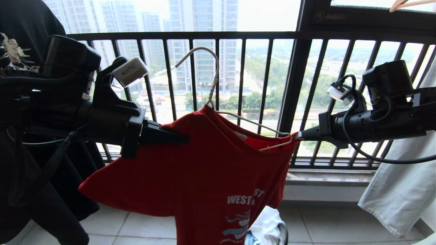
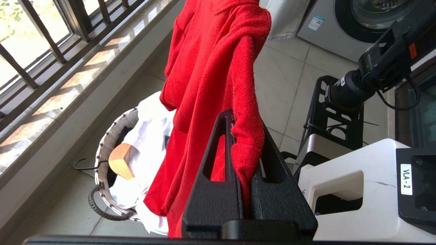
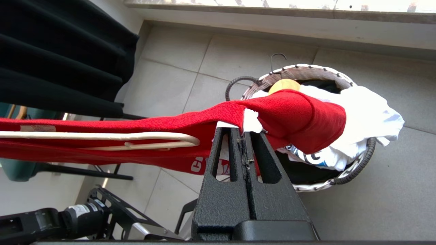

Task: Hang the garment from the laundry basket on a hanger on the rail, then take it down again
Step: Hang the clothes on the clothes rack

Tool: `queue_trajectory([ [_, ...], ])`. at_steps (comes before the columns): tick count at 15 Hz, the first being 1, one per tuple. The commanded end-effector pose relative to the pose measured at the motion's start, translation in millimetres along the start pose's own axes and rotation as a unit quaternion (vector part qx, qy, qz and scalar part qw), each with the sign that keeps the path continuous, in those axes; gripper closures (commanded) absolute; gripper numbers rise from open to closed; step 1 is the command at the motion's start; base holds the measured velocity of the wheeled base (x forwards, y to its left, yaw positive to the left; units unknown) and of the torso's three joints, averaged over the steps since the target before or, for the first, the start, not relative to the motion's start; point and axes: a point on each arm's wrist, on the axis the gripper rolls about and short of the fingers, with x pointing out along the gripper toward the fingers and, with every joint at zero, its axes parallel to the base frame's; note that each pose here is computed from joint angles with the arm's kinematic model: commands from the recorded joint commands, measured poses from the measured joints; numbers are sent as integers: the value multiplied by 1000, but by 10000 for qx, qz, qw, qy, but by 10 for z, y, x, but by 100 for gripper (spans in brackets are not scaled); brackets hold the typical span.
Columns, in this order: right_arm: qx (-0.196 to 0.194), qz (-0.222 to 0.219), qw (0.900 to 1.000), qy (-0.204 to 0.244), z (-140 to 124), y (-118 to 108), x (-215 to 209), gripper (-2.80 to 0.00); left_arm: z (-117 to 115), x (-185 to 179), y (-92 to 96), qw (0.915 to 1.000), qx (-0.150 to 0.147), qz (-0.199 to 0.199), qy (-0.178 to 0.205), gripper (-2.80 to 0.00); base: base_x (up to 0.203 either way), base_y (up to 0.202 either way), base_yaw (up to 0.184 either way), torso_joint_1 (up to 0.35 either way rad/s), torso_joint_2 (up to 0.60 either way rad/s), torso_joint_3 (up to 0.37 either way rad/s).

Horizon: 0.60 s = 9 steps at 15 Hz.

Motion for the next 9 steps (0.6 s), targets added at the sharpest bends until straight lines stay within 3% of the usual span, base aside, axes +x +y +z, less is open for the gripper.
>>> queue_trajectory([
  [1,-4,14,10000,-65,40,18,-38,0,-34,74,20,9999,-57,-106,75,0,0,0,0,0,0,0],
  [9,12,-34,9998,-198,102,79,-234,0,-124,234,175,9995,-110,-93,275,0,0,0,0,0,0,0],
])
